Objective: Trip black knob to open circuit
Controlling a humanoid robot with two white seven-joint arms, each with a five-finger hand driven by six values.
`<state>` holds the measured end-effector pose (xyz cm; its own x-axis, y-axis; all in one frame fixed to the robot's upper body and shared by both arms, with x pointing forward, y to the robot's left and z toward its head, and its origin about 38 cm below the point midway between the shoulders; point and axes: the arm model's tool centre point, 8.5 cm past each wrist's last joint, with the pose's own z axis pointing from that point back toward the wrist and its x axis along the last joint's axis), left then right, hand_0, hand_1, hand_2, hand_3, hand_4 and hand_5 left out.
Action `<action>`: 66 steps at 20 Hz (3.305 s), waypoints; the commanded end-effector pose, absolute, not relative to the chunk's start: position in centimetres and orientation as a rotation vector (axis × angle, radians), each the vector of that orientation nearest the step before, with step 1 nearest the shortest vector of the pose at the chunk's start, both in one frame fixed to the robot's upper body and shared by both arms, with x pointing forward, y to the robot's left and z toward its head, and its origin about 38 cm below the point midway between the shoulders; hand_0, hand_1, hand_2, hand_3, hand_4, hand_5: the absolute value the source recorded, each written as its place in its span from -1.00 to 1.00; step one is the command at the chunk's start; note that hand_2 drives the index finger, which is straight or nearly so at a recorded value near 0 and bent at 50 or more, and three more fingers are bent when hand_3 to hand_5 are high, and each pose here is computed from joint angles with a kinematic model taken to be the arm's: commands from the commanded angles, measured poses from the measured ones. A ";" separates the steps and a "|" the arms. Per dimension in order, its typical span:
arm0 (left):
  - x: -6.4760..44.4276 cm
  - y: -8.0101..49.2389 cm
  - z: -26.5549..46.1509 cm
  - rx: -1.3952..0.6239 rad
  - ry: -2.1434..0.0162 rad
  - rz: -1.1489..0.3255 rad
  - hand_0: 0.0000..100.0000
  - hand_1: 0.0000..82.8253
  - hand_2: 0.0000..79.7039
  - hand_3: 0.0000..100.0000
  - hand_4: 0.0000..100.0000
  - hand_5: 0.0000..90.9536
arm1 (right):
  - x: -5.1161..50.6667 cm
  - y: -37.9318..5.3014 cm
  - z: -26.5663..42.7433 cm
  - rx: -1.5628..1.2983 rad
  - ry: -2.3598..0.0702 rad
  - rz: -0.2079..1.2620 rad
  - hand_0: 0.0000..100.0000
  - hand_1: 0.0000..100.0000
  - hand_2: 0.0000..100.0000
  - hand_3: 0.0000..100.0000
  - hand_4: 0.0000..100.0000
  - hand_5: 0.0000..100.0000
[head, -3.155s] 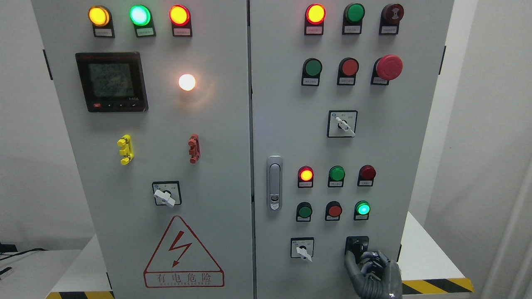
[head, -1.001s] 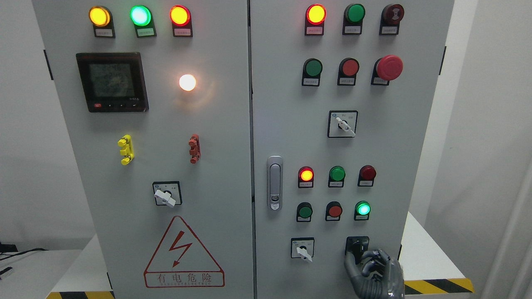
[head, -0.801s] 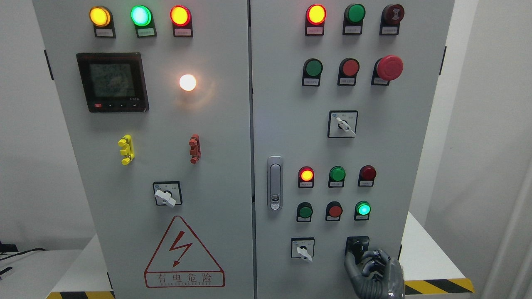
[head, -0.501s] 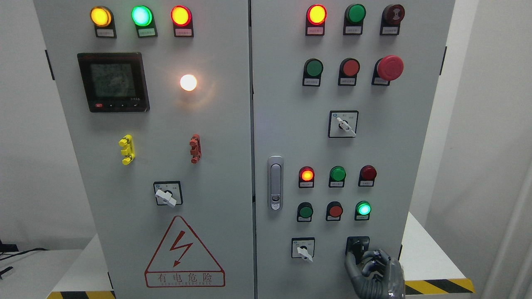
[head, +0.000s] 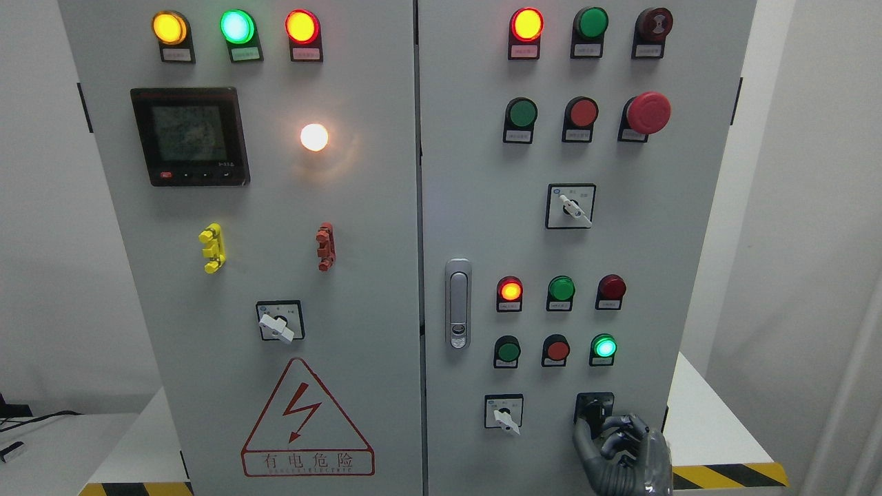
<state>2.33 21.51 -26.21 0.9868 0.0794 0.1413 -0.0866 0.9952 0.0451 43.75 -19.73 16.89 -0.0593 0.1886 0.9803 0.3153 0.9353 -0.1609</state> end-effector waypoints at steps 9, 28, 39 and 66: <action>2.4 21.5 -26.2 0.049 -0.141 0.053 -0.76 -0.06 -1.00 -1.00 -1.00 -1.00 | 43.8 -19.9 16.8 -0.399 -1.634 -0.114 -0.34 0.62 0.13 0.76 0.72 0.92; 2.4 21.5 -26.2 0.049 -0.141 0.053 -0.76 -0.06 -1.00 -1.00 -1.00 -1.00 | 43.7 -20.0 16.8 -0.403 -1.632 -0.115 -0.35 0.61 0.08 0.74 0.70 0.90; 2.4 21.5 -26.2 0.049 -0.141 0.053 -0.76 -0.06 -1.00 -1.00 -1.00 -1.00 | 43.7 -20.1 16.8 -0.412 -1.632 -0.110 -0.36 0.62 0.06 0.73 0.70 0.90; 2.3 21.4 -26.2 0.047 -0.139 0.053 -0.76 -0.06 -1.00 -1.00 -1.00 -1.00 | 43.7 -20.6 16.7 -0.433 -1.629 -0.107 -0.39 0.64 0.05 0.71 0.68 0.89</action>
<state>2.33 21.51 -26.21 0.9868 0.0794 0.1413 -0.0866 0.9952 0.0452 43.75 -20.32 16.79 -0.0496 0.2135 0.9757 0.3331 0.9245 -0.1854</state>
